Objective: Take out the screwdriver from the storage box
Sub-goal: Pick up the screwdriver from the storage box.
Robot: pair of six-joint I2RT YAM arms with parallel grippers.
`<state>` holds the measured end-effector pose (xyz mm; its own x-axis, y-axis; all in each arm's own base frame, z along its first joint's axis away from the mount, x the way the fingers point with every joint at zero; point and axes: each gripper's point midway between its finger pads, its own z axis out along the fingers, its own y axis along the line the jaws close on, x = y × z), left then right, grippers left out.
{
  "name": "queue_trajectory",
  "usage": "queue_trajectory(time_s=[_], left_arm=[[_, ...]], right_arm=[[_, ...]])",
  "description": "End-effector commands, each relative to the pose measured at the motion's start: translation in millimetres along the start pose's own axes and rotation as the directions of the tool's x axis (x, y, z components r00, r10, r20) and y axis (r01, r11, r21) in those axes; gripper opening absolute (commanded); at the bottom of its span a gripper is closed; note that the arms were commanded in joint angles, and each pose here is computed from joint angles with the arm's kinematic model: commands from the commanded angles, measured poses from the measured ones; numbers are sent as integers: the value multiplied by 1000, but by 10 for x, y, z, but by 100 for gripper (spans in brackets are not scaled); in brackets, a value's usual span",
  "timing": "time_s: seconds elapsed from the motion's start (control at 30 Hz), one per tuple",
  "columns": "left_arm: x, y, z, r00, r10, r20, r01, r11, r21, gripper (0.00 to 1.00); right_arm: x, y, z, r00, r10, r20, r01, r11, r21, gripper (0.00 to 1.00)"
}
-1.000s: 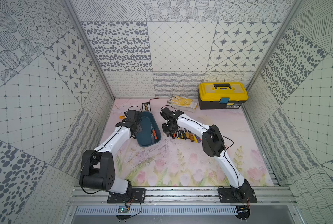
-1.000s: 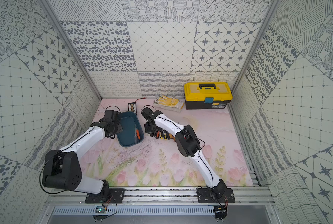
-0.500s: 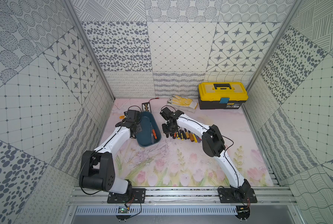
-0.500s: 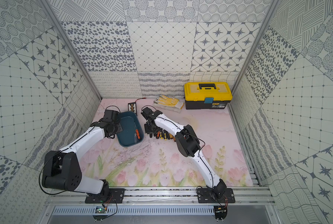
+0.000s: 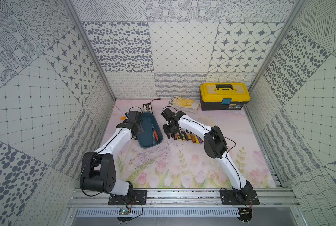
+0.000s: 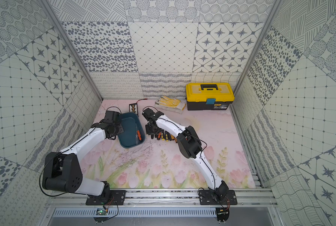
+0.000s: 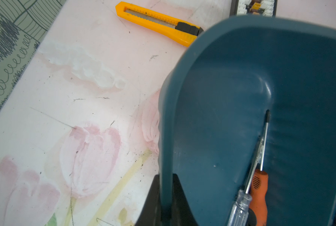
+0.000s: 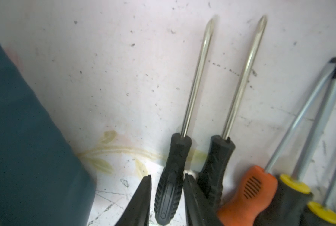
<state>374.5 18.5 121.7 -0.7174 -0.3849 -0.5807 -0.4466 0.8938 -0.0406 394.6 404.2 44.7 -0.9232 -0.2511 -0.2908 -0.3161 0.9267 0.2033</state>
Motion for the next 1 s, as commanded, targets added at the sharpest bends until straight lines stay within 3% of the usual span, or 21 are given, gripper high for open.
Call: queue_trajectory(time_s=[0.0, 0.17, 0.47, 0.7, 0.97], left_arm=[[-97, -83, -38, 999, -13, 33, 11, 999, 48, 0], [-88, -93, -26, 999, -15, 29, 13, 998, 54, 0], [-93, -115, -39, 999, -15, 30, 13, 998, 67, 0], [-91, -132, -40, 999, -13, 29, 11, 997, 76, 0], [-86, -142, -39, 1000, -15, 27, 13, 997, 82, 0]], right_arm=[[-252, 150, -397, 992, -5, 128, 13, 998, -65, 33], [-371, 251, -728, 971, -20, 239, 51, 991, -124, 33], [-420, 553, -1148, 936, -117, 332, 188, 963, -192, 48], [-303, 837, -1287, 925, -188, 331, 278, 928, -249, 51], [-64, 1015, -1188, 933, -238, 271, 312, 910, -274, 51]])
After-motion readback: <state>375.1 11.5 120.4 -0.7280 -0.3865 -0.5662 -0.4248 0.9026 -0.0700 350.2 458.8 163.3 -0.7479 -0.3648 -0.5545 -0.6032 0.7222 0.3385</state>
